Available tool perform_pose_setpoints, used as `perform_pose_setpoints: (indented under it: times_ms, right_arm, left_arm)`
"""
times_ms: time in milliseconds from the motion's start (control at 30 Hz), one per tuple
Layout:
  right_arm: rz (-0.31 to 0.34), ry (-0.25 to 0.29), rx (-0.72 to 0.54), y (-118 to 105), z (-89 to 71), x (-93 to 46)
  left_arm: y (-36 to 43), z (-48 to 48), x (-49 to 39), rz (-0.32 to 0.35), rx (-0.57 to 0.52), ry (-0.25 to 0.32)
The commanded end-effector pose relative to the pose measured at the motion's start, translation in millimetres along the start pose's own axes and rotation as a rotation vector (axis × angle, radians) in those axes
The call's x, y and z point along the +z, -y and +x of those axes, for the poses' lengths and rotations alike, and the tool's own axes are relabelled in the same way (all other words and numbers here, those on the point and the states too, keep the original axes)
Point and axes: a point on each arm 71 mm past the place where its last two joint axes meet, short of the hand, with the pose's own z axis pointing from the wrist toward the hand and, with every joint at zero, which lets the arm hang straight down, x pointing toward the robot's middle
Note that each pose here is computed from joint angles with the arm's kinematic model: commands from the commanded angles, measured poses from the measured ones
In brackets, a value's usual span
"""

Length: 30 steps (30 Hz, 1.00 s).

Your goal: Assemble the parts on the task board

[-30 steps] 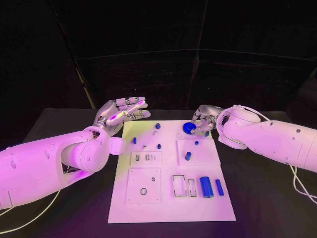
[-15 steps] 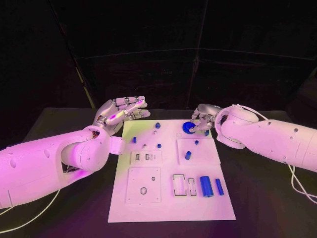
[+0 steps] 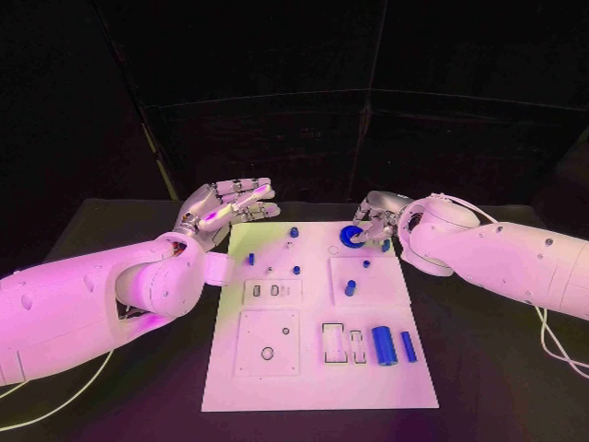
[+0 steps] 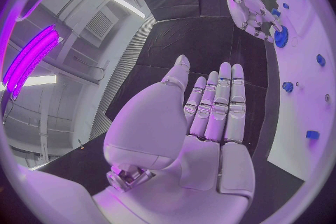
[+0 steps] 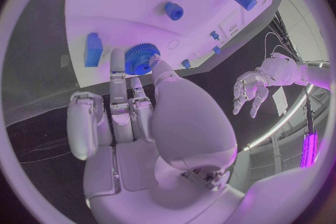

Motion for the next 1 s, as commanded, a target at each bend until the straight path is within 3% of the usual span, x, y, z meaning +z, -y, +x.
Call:
perform_pose_setpoints:
  times_ms: [33,1000]
  right_arm:
    - [-0.008,0.025,-0.012,-2.8,-2.4,-0.1]
    - [-0.006,-0.052,-0.085,-6.8,6.4,2.1]
  left_arm:
    - [1.1,1.0,0.4,0.004,-0.006,-0.012]
    - [1.2,-0.5,0.3,0.003,-0.002,-0.005]
